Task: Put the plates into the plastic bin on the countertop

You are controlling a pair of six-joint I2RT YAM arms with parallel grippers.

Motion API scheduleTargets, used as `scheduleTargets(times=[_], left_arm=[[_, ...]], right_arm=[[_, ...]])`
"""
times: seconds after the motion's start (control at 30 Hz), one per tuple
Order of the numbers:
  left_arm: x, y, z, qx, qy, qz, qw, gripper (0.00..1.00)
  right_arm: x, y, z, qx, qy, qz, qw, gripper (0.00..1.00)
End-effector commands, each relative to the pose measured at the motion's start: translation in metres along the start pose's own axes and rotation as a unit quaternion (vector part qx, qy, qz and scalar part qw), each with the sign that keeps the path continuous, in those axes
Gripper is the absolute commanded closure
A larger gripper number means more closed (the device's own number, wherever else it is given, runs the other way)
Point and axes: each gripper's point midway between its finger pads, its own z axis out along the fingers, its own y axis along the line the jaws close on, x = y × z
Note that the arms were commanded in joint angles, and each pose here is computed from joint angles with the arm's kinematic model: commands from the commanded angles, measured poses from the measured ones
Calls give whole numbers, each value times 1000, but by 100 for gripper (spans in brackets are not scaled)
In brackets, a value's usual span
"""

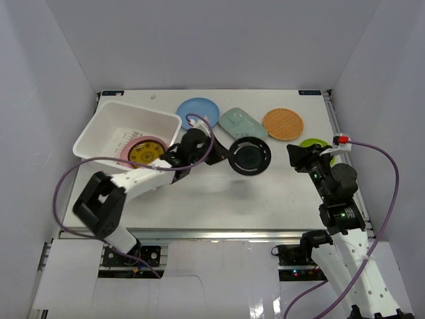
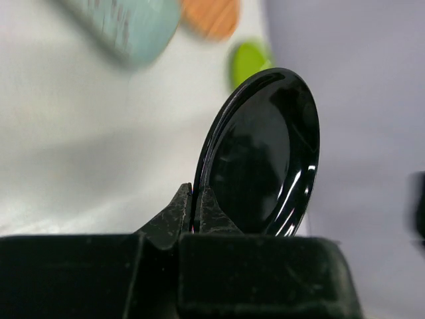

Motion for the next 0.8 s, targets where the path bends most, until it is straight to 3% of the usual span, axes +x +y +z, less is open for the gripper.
scheduleTargets(times=[0.0,0.1,0.23,0.3,0.33,0.5,0.63,0.77], left_arm=[[-97,-81,-94,101,-137,43,985,100],[-145,-83,-156,82,-216,64,971,100],[-205,2,-210,-60,-288,44,955,100],[-216,34,-226,-92,-303,28,948,100],[-228,71,-242,-127,-320,4,939,100],[-235,163,-271,-194,-334,-87,918,100],[-231,207,-280,-274,-344,-105,892,100],[-223,236,-275,-320,-321,-105,885,100]], right_arm=[[-18,12,-1,-25,-38,6,999,65],[3,12,8,-36,1,18,999,65],[25,11,15,-49,28,41,998,65],[30,13,19,-57,39,45,997,64],[31,14,20,-58,44,45,996,65],[45,16,25,-66,69,45,994,64],[53,15,29,-64,74,45,994,64],[73,16,39,-61,103,47,992,63]])
